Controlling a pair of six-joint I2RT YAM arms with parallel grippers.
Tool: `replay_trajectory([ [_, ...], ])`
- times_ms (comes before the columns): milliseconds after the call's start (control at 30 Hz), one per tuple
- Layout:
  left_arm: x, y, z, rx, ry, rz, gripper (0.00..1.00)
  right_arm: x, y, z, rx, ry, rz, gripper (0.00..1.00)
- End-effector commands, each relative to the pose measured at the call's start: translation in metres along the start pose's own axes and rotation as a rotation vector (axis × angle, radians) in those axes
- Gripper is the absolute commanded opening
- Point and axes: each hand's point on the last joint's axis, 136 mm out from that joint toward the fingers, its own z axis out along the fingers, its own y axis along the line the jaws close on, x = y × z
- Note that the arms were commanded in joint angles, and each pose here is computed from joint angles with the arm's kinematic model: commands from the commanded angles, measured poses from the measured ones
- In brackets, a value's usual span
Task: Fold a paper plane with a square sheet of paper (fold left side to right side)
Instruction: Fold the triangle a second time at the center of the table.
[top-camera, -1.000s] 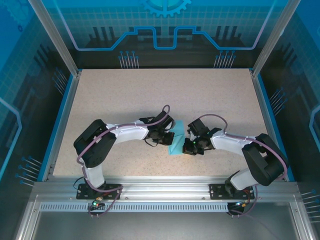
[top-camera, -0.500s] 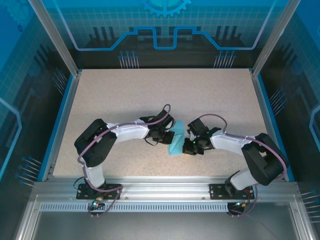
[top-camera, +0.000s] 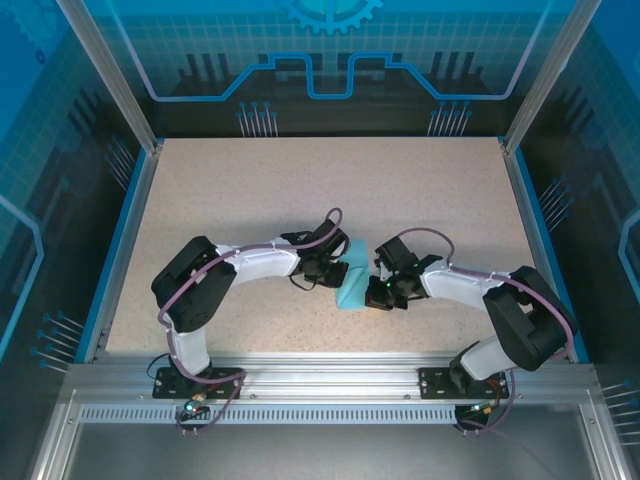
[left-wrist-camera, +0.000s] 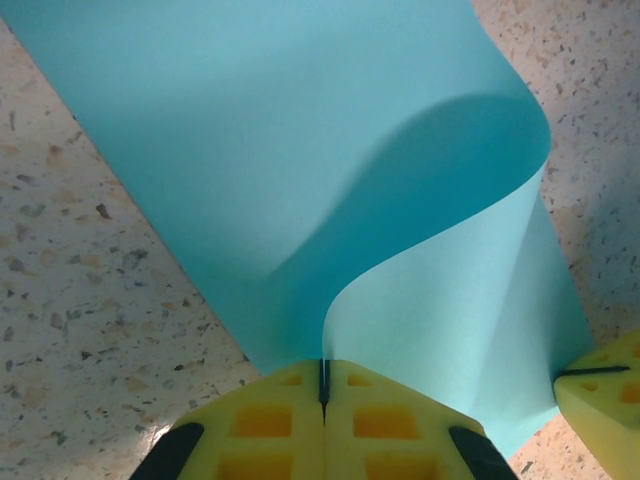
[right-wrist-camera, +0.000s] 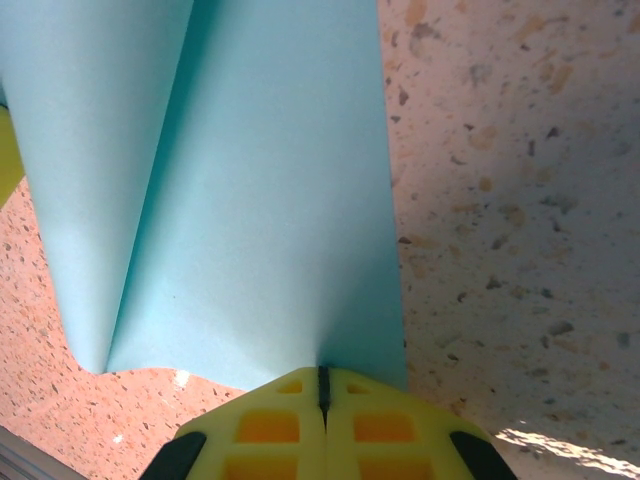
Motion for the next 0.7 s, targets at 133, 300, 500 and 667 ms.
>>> replay_trajectory([
  [133,-0.0010,0.0077,0.0028,-0.032,0.014,0.016,0.00,0.0253,-0.0265,0.0092,0.111,0.095,0.015,0.00],
  [300,0.0001,0.0088,0.0046,-0.035,0.017,0.016,0.00,0.0254,-0.0269,0.0101,0.110,0.099,0.016,0.00],
  [500,-0.0005,0.0094,0.0072,-0.037,0.015,0.017,0.00,0.0260,-0.0271,0.0107,0.110,0.102,0.017,0.00],
  [667,-0.0024,0.0080,0.0077,-0.032,0.009,0.017,0.00,0.0262,-0.0270,0.0108,0.111,0.103,0.016,0.00],
])
